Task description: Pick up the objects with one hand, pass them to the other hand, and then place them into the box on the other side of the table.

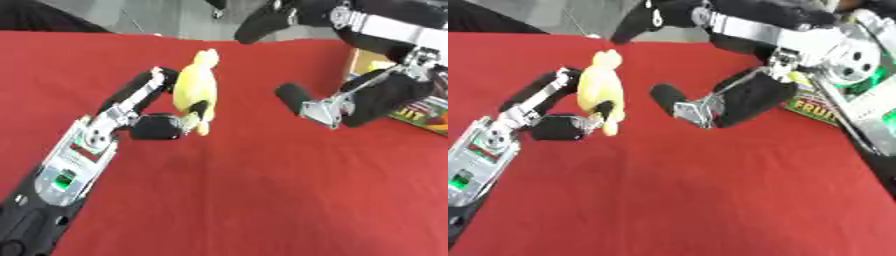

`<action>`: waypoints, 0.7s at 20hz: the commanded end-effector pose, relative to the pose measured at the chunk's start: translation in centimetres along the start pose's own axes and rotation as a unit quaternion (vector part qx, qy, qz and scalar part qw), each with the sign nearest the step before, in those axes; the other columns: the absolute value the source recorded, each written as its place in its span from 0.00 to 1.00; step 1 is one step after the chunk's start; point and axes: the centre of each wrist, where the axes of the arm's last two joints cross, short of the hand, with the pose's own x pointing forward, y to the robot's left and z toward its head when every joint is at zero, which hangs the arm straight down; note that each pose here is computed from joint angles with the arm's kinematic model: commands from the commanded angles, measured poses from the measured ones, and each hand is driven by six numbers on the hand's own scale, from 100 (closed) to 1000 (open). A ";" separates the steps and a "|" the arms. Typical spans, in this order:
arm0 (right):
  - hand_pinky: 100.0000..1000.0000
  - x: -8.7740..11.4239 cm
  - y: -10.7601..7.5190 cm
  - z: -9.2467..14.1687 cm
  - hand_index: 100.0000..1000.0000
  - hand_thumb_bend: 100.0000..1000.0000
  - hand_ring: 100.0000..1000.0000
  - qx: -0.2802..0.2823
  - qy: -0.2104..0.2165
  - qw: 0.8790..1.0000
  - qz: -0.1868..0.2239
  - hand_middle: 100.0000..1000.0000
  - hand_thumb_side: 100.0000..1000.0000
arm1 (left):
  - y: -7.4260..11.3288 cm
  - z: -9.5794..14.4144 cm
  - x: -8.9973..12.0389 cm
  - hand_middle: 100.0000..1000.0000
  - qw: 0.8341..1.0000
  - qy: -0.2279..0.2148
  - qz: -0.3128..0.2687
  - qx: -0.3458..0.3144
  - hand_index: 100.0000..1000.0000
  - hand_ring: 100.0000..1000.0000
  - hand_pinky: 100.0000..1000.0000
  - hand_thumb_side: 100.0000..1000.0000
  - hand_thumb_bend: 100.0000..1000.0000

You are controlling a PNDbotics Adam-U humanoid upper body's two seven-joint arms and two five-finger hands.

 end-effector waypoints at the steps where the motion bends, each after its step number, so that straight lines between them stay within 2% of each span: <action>1: 0.89 -0.4 -0.3 -0.3 0.86 0.03 0.91 0.005 0.005 1.000 0.020 0.82 0.12 | 0.2 -0.1 0.5 0.41 1.000 -0.009 -0.008 -0.003 0.46 0.54 0.70 0.28 0.00; 9: 0.90 -2.0 1.1 -1.3 0.86 0.02 0.91 0.022 0.020 0.999 0.032 0.82 0.13 | -0.1 -0.3 0.8 0.41 0.999 -0.017 -0.024 -0.015 0.46 0.53 0.69 0.25 0.00; 12: 0.90 -2.4 1.4 -1.5 0.86 0.00 0.92 0.022 0.026 0.999 0.035 0.82 0.09 | -0.1 -0.3 1.0 0.41 0.999 -0.025 -0.043 -0.015 0.46 0.54 0.69 0.20 0.00; 14: 0.90 -2.6 1.5 -1.6 0.86 0.00 0.92 0.023 0.030 0.999 0.036 0.82 0.11 | -0.2 -0.3 1.1 0.41 0.998 -0.031 -0.057 -0.015 0.46 0.54 0.69 0.20 0.00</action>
